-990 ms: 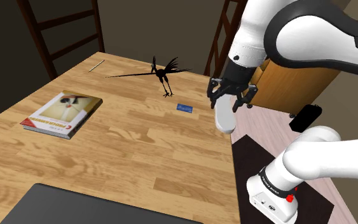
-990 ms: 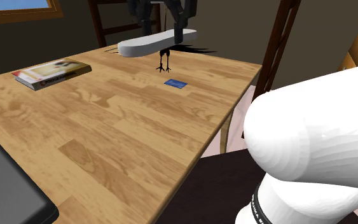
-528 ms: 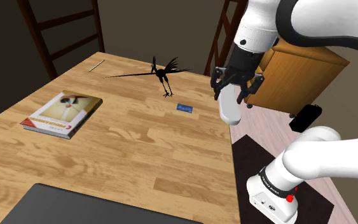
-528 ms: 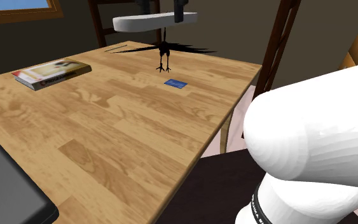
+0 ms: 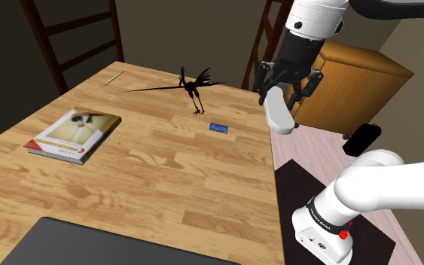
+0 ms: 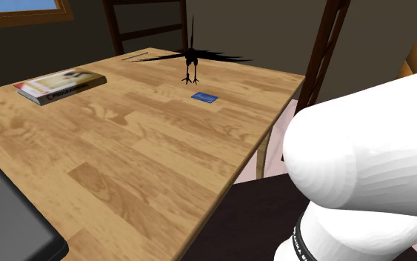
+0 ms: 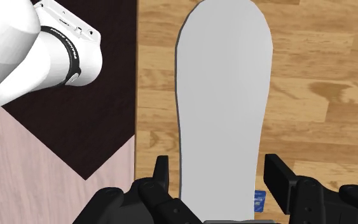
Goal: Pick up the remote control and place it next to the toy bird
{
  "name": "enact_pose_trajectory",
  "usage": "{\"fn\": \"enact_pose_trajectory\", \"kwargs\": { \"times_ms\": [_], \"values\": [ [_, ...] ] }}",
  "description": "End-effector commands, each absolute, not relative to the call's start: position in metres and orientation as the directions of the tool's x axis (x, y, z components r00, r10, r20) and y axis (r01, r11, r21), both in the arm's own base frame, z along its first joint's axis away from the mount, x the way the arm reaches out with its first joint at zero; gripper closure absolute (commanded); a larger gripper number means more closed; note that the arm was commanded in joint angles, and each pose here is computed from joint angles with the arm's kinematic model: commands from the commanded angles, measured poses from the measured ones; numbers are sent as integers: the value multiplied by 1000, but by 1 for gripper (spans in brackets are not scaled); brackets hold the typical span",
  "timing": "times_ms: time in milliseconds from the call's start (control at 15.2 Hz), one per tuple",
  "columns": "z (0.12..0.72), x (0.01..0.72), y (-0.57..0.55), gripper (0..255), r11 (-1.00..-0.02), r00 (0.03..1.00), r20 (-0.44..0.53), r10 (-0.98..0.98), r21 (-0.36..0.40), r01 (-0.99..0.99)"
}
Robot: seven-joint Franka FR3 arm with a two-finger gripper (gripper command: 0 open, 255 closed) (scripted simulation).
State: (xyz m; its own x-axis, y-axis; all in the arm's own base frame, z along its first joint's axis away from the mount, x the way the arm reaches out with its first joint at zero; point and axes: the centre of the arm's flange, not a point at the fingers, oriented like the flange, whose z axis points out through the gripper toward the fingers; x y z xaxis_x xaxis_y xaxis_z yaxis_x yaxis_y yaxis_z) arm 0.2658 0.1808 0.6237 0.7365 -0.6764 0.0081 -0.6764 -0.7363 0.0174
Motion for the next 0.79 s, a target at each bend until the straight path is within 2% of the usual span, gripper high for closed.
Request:
{"fn": "enact_pose_trajectory", "kwargs": {
  "times_ms": [0, 132, 726],
  "values": [
    [635, 265, 181, 255, -736, 737, 8, -676, 17, -676],
    [644, 265, 181, 255, -736, 737, 8, -676, 17, -676],
    [644, 352, 100, 255, -736, 737, 8, -676, 17, -676]
  ]
}}
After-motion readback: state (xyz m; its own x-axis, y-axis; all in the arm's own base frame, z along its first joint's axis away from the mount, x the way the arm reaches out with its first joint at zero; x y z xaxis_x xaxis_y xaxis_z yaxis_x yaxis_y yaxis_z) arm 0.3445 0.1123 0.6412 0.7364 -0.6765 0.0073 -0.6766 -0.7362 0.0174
